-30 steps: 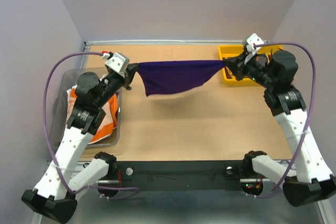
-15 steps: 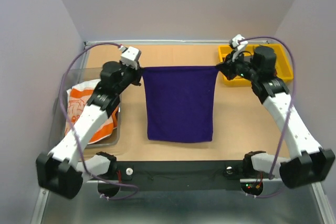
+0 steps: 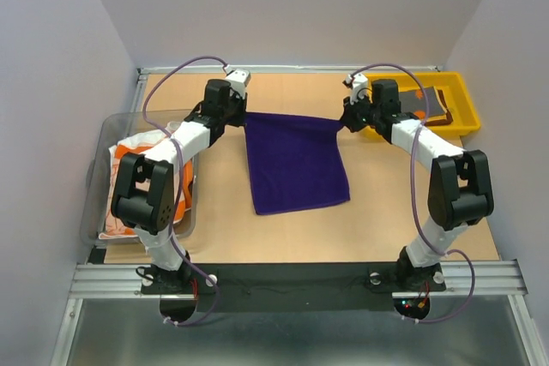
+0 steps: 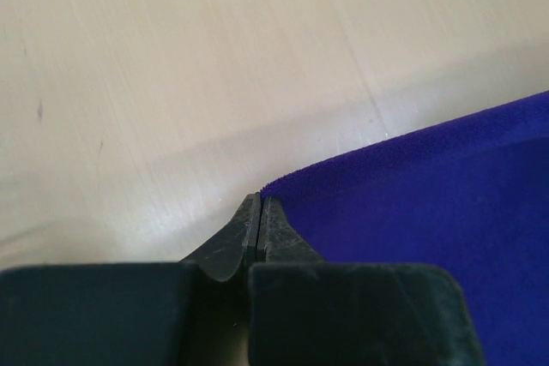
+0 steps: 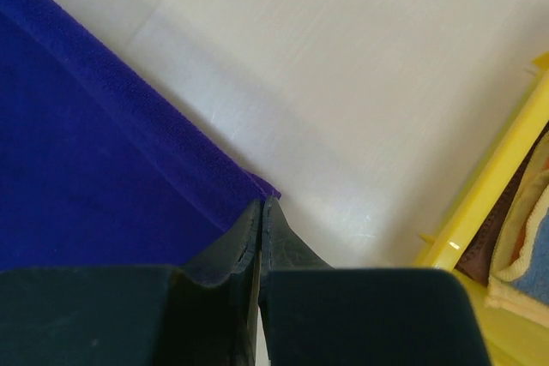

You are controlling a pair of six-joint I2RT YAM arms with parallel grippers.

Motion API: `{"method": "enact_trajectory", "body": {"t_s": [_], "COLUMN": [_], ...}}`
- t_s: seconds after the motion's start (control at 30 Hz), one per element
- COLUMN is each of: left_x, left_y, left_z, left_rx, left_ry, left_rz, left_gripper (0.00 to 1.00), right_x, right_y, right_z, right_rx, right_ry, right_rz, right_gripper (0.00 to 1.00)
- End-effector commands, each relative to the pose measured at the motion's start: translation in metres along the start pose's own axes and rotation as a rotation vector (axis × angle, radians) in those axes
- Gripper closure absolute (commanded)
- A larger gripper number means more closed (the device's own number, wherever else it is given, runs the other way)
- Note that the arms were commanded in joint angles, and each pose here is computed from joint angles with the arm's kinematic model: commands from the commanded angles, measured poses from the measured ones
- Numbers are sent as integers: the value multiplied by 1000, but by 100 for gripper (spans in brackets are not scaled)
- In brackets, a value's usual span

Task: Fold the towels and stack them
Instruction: Fold the towel

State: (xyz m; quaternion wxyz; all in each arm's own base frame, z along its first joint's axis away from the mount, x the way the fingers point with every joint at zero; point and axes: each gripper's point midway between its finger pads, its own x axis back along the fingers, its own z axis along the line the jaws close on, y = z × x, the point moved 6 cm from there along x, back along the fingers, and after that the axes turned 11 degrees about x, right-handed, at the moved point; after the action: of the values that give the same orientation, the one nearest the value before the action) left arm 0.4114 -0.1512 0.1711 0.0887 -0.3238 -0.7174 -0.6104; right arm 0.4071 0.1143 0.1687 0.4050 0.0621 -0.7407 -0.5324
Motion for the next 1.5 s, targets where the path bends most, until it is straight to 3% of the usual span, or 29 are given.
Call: {"method": "enact_trajectory", "body": {"t_s": [0.0,0.17,0.47,0.8,0.97,1.17,1.47], "left_x": [7,27,58,95,111,123,117], "left_y": [29,20,-27,-87,-104,-128,-168], "left_z": [-5,-15,-19,-26,-37,-55,-42], "left_rx": [-19,42,210,374,412,445,516], "left_ry": [-37,-91,-85,-106,-132,-154,9], "left_rz": [-95,-89,27,195,224,272,320], "left_gripper": [100,100,100,100,100,100,100], "right_x": [6,16,41,59,68,79,72], "right_y": [45,38,11,-32,-44,-45,-74], "right_z": [-22,-12,12,42,47,59,66], "right_rx": [103,88,12,-212,-304,-367,-426], "right_ry": [-80,-73,-68,-43,-69,-41,-43], "right_rz": [-144,-142,-114,41,141,159,258], "right_gripper": [99,99,99,99,99,99,99]}}
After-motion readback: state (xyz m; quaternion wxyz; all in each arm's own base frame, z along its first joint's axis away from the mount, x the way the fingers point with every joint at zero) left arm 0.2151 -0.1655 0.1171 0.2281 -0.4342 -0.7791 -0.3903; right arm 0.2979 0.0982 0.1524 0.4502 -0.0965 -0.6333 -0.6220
